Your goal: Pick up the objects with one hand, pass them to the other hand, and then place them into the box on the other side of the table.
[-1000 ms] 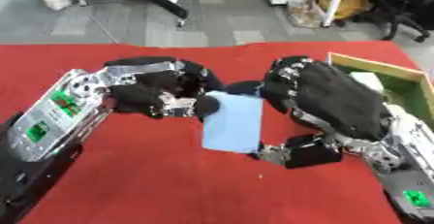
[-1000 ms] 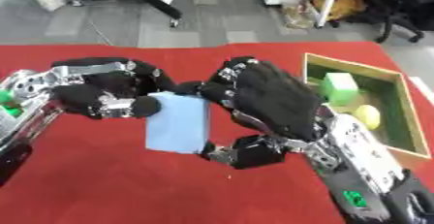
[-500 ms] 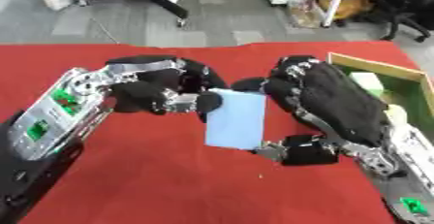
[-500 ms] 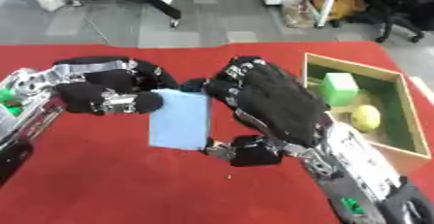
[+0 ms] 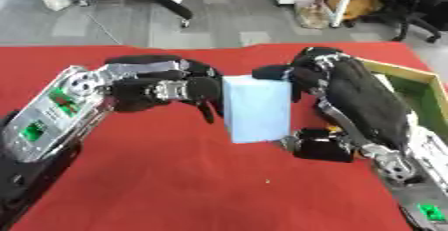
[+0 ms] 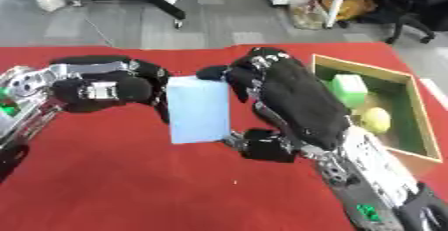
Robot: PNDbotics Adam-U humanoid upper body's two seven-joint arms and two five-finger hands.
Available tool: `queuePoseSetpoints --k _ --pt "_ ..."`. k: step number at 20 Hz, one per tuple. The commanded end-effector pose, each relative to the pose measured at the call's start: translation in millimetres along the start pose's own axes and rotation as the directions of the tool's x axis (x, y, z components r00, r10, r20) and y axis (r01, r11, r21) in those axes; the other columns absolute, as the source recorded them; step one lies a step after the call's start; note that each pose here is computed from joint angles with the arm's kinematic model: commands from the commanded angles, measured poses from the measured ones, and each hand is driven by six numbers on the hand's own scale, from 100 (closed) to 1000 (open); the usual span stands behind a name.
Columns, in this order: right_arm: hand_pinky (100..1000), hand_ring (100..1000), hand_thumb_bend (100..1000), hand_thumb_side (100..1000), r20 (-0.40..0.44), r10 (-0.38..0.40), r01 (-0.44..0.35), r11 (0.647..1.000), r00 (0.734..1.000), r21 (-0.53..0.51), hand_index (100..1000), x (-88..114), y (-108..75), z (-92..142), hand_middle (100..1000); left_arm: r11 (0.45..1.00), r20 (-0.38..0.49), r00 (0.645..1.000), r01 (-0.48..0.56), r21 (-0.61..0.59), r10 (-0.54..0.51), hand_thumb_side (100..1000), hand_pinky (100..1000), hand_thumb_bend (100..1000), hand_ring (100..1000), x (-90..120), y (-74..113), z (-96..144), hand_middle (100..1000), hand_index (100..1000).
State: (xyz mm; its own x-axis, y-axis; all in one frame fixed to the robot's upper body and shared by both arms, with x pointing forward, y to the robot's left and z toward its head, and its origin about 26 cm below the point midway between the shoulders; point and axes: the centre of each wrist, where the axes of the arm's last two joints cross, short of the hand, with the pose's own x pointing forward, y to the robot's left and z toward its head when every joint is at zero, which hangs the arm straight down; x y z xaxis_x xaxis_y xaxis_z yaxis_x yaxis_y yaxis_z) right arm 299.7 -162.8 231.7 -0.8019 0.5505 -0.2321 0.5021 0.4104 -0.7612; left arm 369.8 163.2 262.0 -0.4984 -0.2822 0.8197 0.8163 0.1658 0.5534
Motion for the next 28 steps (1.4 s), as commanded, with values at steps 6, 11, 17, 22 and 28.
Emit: queuePoseSetpoints --k 6,11,17,22,28 --pt "562 369 404 179 -0.017 -0.008 0.007 0.998 1.0 -0.07 553 -19 -21.8 5 283 0.974 -0.05 0.988 0.152 0.167 -0.146 778 753 664 788 -15 33.6 43 752 821" --pt "565 363 401 182 -0.089 -0.035 0.03 0.998 0.995 -0.061 547 -40 -40.2 21 276 0.906 -0.092 0.988 0.149 0.397 -0.122 797 747 616 783 -37 50.0 88 747 820" --pt "580 357 397 187 -0.312 -0.001 0.002 1.0 0.95 0.002 548 -66 -63.6 64 266 0.754 -0.091 0.995 0.086 0.651 -0.035 800 734 559 764 -54 44.5 146 723 803" --pt "618 374 379 193 -0.533 -0.008 0.06 0.995 0.846 0.081 571 -86 -74.3 100 281 0.619 -0.015 1.0 0.014 0.785 -0.005 771 727 533 757 -56 23.5 172 713 796" --pt "657 400 314 189 -0.727 -0.104 0.27 0.956 0.678 0.115 614 -140 -65.8 156 311 0.514 0.046 0.998 -0.015 0.857 -0.048 757 727 496 754 -51 -5.2 179 709 797"
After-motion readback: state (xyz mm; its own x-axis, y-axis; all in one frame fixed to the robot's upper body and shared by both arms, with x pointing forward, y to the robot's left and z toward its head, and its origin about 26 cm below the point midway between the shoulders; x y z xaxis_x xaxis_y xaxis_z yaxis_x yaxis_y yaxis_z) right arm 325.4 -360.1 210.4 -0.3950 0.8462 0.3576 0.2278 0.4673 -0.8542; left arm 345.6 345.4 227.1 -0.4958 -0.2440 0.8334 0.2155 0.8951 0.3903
